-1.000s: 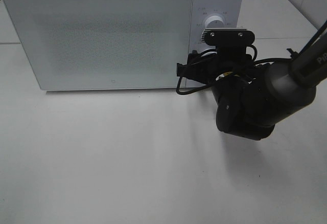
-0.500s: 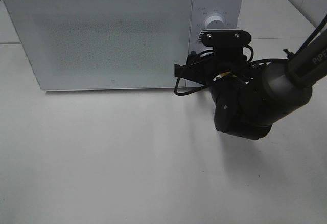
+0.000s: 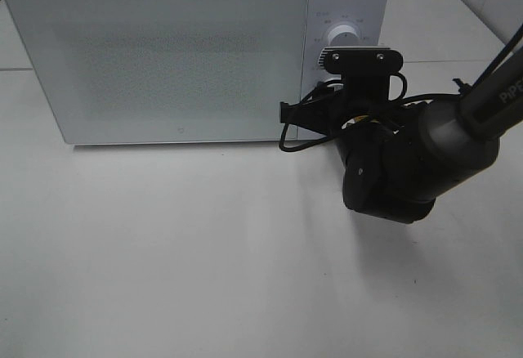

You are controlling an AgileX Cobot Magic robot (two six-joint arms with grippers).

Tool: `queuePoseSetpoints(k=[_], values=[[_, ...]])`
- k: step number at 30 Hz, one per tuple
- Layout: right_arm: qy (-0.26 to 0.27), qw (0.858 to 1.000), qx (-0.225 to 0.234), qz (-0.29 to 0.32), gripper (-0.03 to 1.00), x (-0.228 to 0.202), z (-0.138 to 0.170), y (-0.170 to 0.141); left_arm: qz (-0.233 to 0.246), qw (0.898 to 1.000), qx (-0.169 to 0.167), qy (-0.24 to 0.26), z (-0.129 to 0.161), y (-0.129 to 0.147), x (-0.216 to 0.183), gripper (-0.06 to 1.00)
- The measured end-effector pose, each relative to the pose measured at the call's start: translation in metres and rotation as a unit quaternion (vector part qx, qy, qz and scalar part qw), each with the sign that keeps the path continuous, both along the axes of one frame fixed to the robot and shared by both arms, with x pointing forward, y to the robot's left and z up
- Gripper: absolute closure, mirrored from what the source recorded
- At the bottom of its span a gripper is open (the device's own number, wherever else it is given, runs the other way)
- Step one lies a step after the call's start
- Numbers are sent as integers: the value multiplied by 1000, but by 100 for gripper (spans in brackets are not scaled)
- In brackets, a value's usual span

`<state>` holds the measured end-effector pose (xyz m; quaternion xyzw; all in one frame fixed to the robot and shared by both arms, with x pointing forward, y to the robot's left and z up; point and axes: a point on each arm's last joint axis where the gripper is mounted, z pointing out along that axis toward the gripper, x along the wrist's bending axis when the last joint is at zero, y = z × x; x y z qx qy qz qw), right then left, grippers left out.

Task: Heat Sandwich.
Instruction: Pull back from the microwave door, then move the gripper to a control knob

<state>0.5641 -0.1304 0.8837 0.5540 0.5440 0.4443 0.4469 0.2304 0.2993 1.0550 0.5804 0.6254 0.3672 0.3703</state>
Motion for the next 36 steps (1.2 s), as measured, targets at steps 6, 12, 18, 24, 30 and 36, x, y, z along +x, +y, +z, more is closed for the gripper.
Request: queuePoseSetpoints(k=[6, 12, 18, 24, 30, 36], values=[[0, 1000, 0, 0, 57, 0, 0, 0, 0, 1000, 0, 0, 0, 0, 0, -2], [0, 1000, 9, -2, 57, 0, 0, 0, 0, 1000, 0, 0, 0, 0, 0, -2], [-1, 999, 47, -10, 57, 0, 0, 0, 0, 1000, 0, 0, 0, 0, 0, -2], [-5, 990, 137, -25, 57, 0, 1, 0, 0, 1000, 0, 0, 0, 0, 0, -2], [-6, 965, 257, -47, 57, -1, 0, 0, 0, 1000, 0, 0, 0, 0, 0, -2], [-5, 931, 358, -64, 57, -2, -1, 0, 0, 1000, 0, 0, 0, 0, 0, -2]])
